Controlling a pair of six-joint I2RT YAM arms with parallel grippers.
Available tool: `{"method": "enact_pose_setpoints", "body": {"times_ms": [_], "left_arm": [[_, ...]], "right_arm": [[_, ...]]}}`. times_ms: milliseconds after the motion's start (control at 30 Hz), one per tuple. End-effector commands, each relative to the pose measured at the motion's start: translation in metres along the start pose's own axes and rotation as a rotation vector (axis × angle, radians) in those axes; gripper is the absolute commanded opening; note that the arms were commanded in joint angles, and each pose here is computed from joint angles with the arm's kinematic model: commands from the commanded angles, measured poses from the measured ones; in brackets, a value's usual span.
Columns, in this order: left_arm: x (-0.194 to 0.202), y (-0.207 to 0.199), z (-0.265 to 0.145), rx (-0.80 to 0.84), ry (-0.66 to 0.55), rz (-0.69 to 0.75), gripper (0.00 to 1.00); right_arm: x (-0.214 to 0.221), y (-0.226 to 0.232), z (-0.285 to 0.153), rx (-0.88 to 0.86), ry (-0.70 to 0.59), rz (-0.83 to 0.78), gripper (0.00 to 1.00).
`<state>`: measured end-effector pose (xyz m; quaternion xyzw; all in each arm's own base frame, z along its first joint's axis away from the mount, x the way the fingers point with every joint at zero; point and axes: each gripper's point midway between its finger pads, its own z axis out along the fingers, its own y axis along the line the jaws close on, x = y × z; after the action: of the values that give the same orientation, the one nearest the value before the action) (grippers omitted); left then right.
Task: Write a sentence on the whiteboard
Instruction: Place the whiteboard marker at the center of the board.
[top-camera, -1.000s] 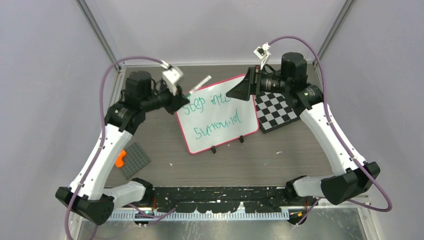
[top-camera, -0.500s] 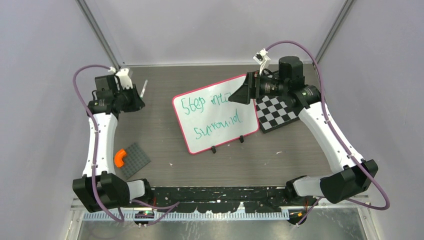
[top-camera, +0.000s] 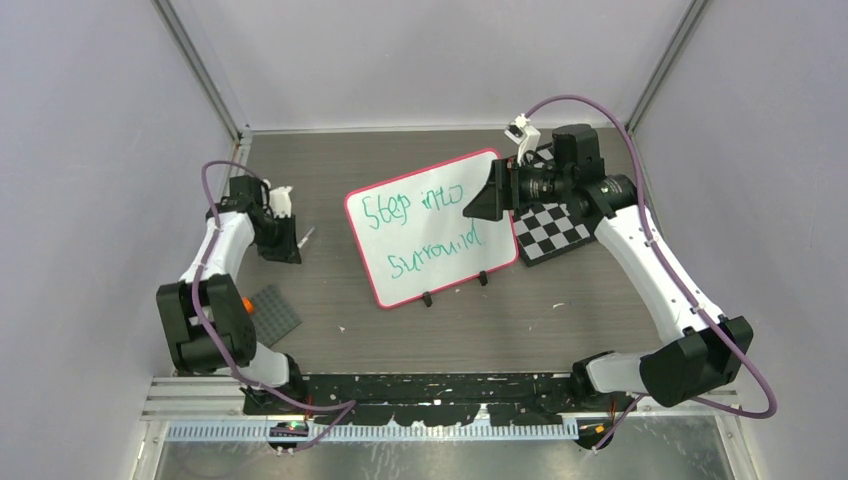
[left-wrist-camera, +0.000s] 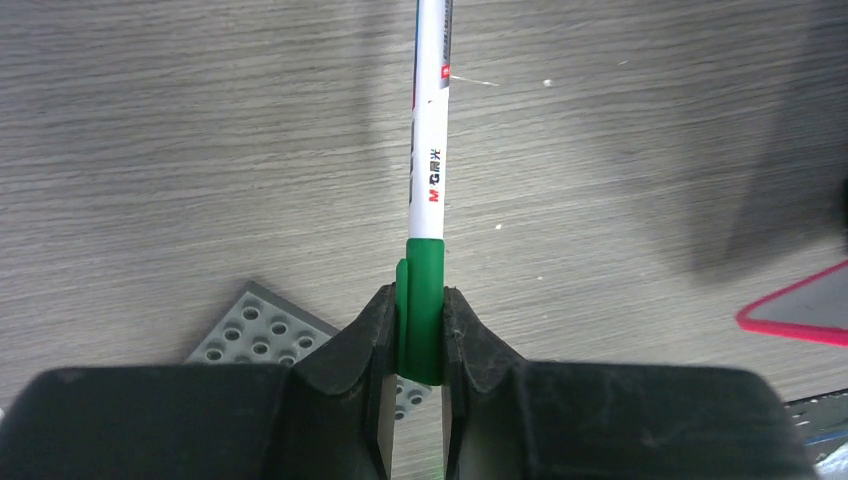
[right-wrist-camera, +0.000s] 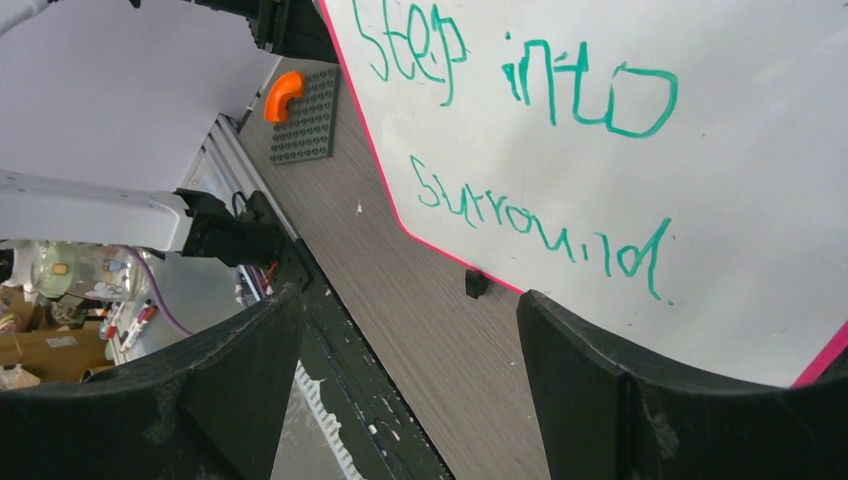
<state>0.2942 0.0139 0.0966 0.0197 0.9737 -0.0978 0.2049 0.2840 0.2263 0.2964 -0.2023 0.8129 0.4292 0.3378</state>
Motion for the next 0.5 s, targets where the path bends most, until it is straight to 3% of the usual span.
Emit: {"method": "enact_pose_setpoints", "body": {"times_ms": [0, 467], "left_arm": [[0.005, 0.014, 0.021, -0.024, 0.043, 0.053, 0.09], [0.044, 0.033, 0.062, -0.054, 0.210, 0.073, 0.28]], "right_arm": [[-0.002, -0.001, -0.010, 0.030, -0.022, -0.056, 0.82], [0.006, -0.011, -0.010, 0.068, -0.019, -0.049, 0.82]]}}
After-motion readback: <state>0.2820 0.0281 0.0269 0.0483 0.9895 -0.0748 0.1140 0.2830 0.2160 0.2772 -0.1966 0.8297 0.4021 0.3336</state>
